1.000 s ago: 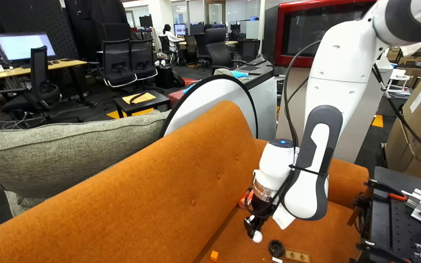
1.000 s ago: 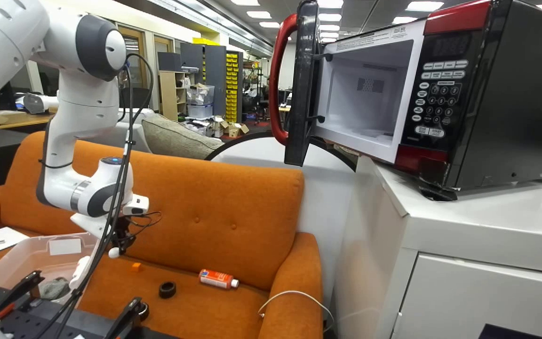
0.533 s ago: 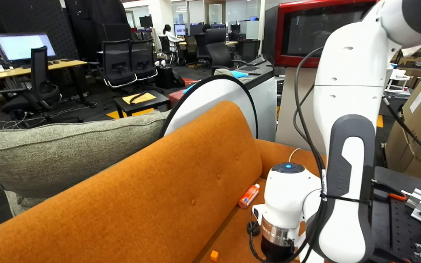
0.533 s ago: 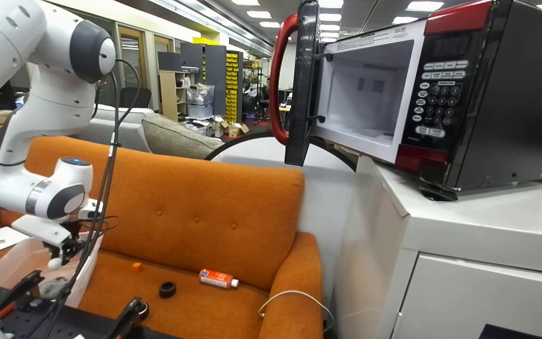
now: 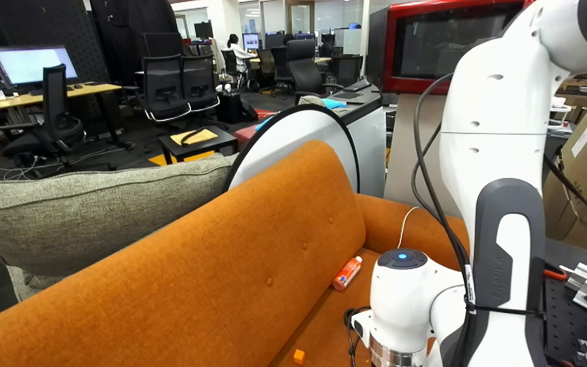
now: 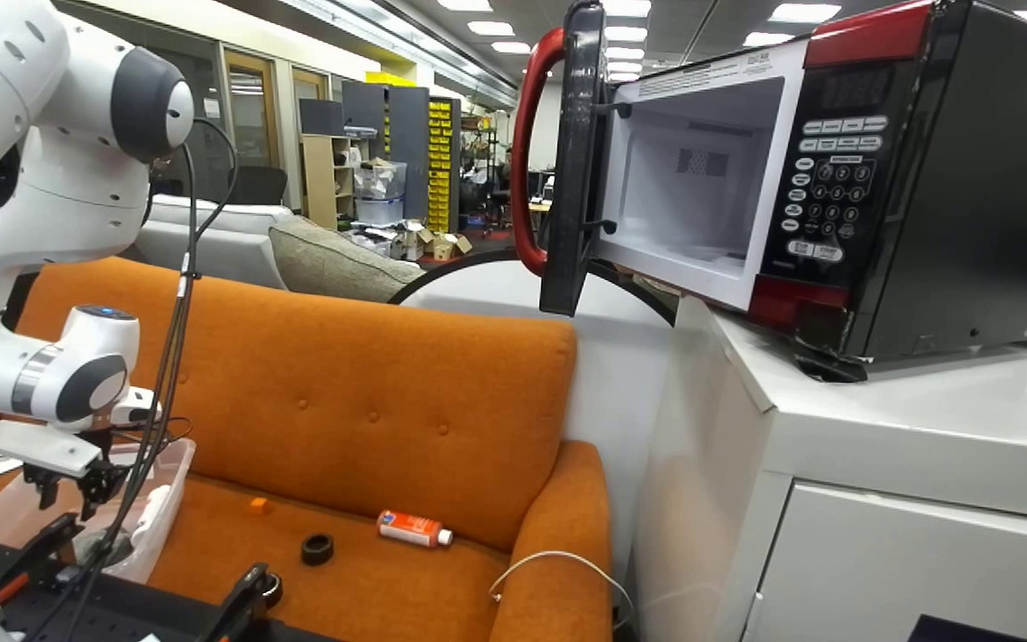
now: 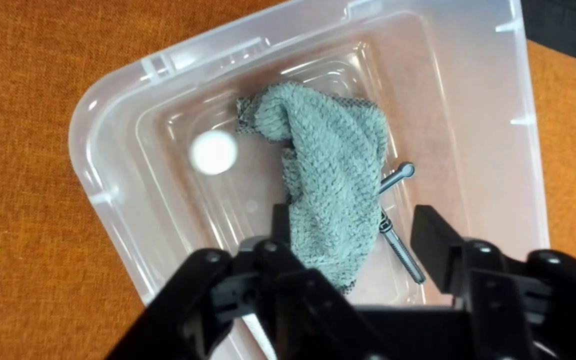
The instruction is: Pick up the white object and place it in the bowl
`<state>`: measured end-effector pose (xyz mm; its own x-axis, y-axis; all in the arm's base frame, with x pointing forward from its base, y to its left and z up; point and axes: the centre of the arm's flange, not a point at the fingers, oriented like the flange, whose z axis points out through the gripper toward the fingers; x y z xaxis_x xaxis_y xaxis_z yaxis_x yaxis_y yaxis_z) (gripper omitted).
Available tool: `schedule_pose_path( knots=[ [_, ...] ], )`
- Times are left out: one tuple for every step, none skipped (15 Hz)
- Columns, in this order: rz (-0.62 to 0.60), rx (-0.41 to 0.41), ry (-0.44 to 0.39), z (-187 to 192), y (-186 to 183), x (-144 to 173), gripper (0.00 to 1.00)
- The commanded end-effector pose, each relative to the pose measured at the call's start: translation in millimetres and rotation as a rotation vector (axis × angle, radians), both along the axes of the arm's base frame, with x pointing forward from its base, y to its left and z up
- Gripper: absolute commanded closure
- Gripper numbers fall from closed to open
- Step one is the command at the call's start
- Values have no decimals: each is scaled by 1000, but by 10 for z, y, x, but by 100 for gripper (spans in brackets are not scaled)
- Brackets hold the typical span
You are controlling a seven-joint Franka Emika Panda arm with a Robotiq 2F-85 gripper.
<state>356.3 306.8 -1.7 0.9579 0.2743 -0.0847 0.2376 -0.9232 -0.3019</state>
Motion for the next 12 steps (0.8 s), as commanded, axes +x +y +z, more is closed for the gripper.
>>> schedule_pose_path(
  knots=[
    [6,-5,-22,43,-34,119,5],
    [-7,-12,-17,78,-89,138,2],
    [-27,-20,8,129,-174,132,0],
    [-22,-7,-17,24,-73,132,0],
    [-25,-8,-17,25,-90,143,3],
    [-25,-7,-16,20,-87,138,0],
    [-23,-8,-15,15,-81,130,0],
    [-20,-7,-15,15,-69,121,0],
    [-20,-7,-16,15,-66,119,0],
    [-20,-7,-16,15,-66,120,0],
    [-20,-7,-16,15,-66,121,0],
    [-20,-7,-16,15,-66,121,0]
  ],
)
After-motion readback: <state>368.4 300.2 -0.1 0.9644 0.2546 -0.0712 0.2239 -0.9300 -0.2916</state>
